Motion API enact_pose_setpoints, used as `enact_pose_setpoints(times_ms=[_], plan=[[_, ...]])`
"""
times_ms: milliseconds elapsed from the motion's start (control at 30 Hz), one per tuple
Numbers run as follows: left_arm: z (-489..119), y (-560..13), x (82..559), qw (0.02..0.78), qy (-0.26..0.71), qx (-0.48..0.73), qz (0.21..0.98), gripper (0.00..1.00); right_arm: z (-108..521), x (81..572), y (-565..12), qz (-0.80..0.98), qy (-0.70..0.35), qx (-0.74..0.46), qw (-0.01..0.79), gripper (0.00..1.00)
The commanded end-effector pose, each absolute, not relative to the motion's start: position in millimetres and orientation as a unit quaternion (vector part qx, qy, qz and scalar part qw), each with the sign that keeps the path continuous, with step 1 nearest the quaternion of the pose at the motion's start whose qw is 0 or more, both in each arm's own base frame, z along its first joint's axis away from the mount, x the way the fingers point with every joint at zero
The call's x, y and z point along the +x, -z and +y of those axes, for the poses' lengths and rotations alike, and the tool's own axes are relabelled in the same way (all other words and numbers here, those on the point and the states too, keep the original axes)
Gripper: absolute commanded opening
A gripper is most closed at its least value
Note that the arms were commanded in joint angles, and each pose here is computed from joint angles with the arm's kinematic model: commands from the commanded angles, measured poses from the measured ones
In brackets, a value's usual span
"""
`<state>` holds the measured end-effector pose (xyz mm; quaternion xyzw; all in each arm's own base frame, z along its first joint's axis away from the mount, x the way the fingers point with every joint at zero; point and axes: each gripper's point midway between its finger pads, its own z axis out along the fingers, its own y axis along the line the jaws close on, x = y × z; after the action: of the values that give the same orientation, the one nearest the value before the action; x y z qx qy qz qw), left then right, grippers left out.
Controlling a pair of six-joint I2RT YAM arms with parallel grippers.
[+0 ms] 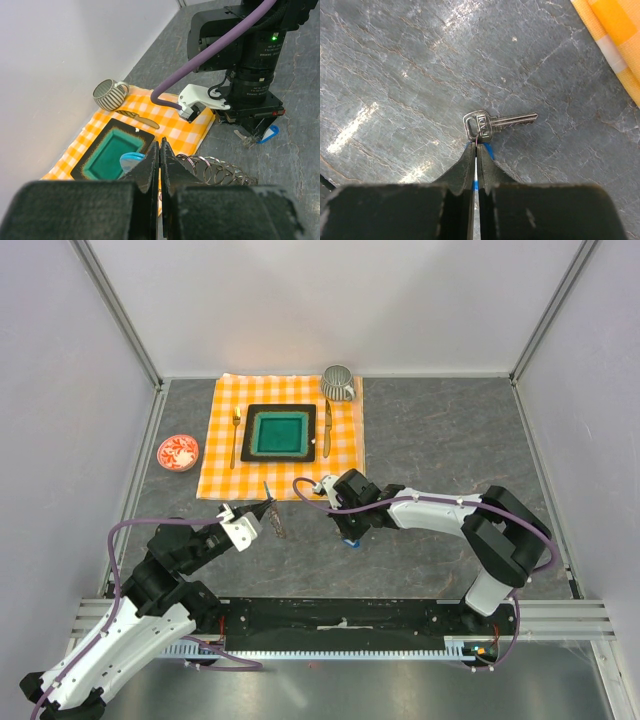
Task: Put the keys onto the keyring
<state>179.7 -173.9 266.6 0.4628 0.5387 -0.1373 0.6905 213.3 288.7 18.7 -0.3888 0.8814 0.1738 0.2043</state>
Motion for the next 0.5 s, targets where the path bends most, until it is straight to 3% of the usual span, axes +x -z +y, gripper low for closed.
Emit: enact_pose_setpoints(times_ms=[0, 467], plan=[[-174.9, -291.7, 179.0, 0.719, 0.149, 0.441, 0.516, 0.02, 298.8, 223.2, -28.7, 0.876, -0.175, -0.388, 0.228, 0.01], [-193.6, -289.3, 171.3, 0.697, 0.188, 0.475, 0.503, 0.02, 295.4, 228.3, -120.0, 0.797, -0.203, -0.442, 0.359, 0.0]])
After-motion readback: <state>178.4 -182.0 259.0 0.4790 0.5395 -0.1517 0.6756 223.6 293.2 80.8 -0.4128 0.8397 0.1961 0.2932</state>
